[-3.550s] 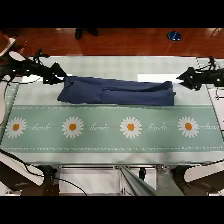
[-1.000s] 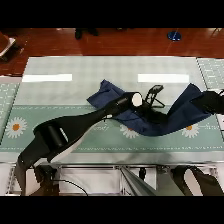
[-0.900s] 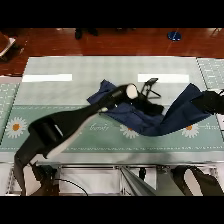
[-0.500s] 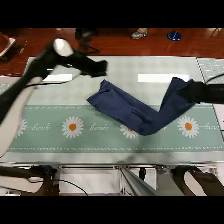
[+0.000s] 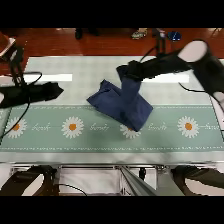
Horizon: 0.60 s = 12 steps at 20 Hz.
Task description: Fold the shirts.
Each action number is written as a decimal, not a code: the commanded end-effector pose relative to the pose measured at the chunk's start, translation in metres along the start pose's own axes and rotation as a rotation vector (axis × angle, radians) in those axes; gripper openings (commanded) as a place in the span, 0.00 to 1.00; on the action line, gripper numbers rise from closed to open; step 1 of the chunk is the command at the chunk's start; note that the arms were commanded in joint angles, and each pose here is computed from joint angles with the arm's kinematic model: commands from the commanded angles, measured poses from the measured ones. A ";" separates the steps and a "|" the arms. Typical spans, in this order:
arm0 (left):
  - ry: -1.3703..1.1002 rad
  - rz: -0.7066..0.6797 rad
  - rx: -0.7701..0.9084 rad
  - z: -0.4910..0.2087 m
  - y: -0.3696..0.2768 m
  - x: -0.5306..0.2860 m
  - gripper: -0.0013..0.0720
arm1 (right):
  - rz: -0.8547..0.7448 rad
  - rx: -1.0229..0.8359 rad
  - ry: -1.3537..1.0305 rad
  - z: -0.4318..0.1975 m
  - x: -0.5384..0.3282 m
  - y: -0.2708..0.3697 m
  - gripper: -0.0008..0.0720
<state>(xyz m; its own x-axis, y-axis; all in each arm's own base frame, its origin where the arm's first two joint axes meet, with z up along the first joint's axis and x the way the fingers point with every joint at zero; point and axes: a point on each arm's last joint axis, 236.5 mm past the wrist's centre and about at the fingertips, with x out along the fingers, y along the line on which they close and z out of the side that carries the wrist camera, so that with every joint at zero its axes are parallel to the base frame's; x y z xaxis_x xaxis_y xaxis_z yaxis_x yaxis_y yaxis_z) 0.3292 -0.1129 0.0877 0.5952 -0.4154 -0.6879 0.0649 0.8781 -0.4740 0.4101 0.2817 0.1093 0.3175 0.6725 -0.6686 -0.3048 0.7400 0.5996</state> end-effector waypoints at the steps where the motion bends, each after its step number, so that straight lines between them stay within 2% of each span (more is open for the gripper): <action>1: 0.006 -0.043 -0.070 -0.048 0.005 -0.004 0.04 | 0.022 0.012 0.051 0.007 0.074 0.008 0.04; 5: 0.048 -0.029 -0.101 -0.070 0.017 0.008 0.04 | 0.061 0.083 0.120 -0.005 0.122 0.004 0.05; 6: 0.044 -0.025 -0.105 -0.071 0.020 0.010 0.04 | 0.075 0.108 0.136 -0.009 0.128 0.003 0.19; 7: 0.037 -0.023 -0.107 -0.070 0.021 0.010 0.04 | 0.094 0.128 0.165 -0.016 0.132 0.005 0.49; 8: 0.027 -0.022 -0.108 -0.068 0.021 0.011 0.04 | 0.105 0.115 0.202 -0.024 0.130 0.007 0.57; 12: -0.025 -0.019 -0.109 -0.056 0.023 0.011 0.04 | 0.065 0.076 0.238 -0.012 0.056 -0.015 0.57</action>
<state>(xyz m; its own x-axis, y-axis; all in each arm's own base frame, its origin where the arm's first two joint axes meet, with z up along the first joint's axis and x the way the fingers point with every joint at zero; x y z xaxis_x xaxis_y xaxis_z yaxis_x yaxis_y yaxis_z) 0.2875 -0.1139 0.0377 0.5898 -0.4366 -0.6794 -0.0055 0.8390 -0.5441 0.4312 0.3435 0.0376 0.1183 0.7205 -0.6833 -0.2353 0.6889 0.6856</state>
